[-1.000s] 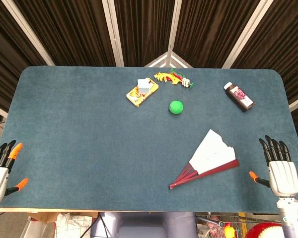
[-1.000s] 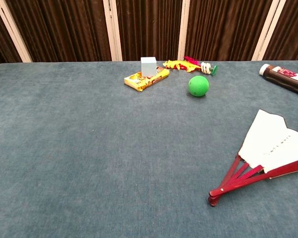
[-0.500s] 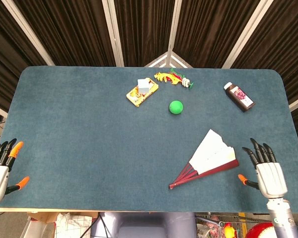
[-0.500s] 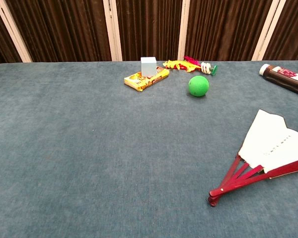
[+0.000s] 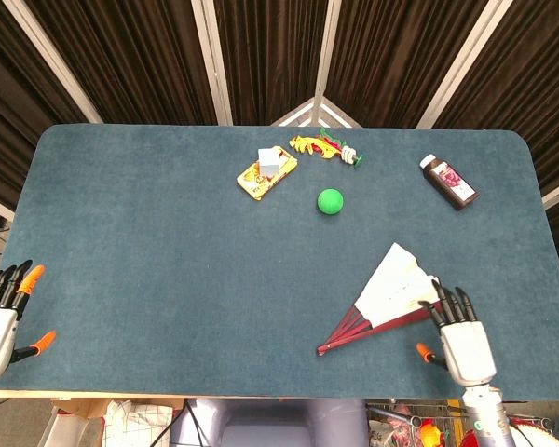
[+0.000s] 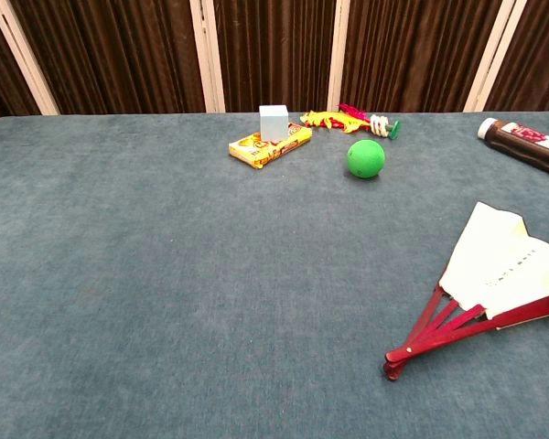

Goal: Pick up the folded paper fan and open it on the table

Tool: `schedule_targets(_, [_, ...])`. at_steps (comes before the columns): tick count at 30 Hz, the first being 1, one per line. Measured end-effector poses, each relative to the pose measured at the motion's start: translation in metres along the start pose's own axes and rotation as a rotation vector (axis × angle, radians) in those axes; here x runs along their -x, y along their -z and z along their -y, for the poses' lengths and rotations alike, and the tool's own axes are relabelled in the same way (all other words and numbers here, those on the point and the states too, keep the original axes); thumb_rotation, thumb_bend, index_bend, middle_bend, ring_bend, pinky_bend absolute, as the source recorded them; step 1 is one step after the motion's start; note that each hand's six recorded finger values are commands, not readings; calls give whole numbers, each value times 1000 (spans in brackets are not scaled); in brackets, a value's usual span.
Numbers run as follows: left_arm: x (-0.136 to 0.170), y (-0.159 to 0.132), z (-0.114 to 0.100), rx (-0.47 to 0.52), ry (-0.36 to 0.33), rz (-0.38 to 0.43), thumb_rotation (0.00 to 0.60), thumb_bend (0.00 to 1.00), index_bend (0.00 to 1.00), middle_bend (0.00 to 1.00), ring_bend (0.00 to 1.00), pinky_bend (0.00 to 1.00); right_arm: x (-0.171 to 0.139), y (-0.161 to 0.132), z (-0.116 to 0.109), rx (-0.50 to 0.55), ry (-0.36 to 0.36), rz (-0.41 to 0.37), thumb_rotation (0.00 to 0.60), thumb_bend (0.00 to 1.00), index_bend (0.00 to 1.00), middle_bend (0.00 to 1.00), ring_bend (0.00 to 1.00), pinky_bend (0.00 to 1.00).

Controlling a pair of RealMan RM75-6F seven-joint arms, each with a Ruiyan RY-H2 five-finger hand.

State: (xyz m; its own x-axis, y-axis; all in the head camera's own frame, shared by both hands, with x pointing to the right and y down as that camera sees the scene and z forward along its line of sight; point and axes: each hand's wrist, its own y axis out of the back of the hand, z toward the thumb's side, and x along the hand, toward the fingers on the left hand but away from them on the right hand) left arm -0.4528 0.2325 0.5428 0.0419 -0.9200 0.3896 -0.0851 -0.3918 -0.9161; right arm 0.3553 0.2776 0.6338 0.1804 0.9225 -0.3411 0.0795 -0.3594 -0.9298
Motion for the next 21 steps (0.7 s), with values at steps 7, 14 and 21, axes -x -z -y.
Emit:
schedule_targets(7, [-1,0,2,-6,10,-5,600,131,31,0,0,0,-3,-7,14,-22,-12,-29,600,150,378,54,138,101])
schedule_targets(14, [0,-2,4,-15,16,-6,600,131,31,0,0,0,-2,-18,29,-54,-18,-77,600,186,426,54,138,101])
schedule_targets(21, [-1,0,5,-17,16,-12,600,131,31,0,0,0,6,-23,40,-72,-44,-102,600,222,453,53,140,101])
